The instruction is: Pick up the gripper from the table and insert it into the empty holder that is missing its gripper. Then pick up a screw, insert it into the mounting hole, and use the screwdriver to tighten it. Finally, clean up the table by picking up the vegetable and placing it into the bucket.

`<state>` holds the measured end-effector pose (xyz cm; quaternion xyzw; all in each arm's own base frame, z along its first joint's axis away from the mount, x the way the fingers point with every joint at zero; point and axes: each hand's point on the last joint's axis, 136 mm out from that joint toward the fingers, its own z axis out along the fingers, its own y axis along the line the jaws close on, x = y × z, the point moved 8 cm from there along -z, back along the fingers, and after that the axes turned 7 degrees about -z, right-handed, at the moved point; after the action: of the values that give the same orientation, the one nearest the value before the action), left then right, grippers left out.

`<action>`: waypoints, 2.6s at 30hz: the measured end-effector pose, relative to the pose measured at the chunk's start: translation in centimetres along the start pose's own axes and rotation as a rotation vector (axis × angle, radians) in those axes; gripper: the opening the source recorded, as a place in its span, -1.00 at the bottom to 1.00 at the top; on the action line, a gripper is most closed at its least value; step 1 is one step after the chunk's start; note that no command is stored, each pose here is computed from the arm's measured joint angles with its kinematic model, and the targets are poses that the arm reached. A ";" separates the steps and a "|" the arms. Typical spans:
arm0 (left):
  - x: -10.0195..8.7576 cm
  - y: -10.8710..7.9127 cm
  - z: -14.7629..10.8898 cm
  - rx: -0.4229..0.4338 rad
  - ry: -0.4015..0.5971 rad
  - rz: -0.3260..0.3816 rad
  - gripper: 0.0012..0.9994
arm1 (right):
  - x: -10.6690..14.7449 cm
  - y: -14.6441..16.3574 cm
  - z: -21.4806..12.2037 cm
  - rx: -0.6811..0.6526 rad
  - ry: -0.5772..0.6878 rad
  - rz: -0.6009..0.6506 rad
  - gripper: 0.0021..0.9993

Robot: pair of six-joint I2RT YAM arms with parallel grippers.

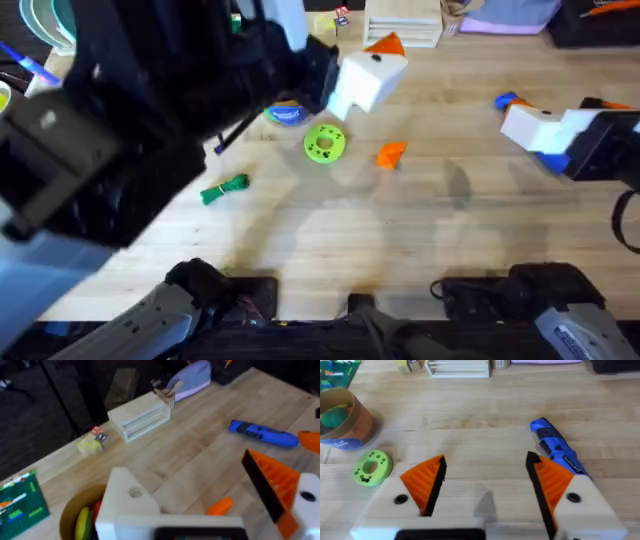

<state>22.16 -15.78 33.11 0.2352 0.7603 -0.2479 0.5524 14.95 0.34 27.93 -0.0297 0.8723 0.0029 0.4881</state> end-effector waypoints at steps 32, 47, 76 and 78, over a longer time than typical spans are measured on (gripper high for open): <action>16.5 -1.9 -5.7 0.175 -0.337 0.062 0.99 | 0.0 0.0 0.0 0.000 0.000 0.000 0.99; 19.3 -1.6 -5.7 0.166 -0.186 0.049 0.99 | 0.0 0.0 0.0 0.000 0.000 0.000 0.99; 19.3 -1.6 -5.7 0.166 -0.186 0.049 0.99 | 0.0 0.0 0.0 0.000 -0.001 0.000 0.99; 19.3 -1.6 -5.7 0.166 -0.186 0.049 0.99 | 0.2 0.3 0.0 -0.030 0.009 0.023 0.99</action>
<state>11.66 -11.80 16.39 0.2744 0.6768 -0.3171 0.6051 14.85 0.61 27.80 -0.0271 0.8746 0.0211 0.4836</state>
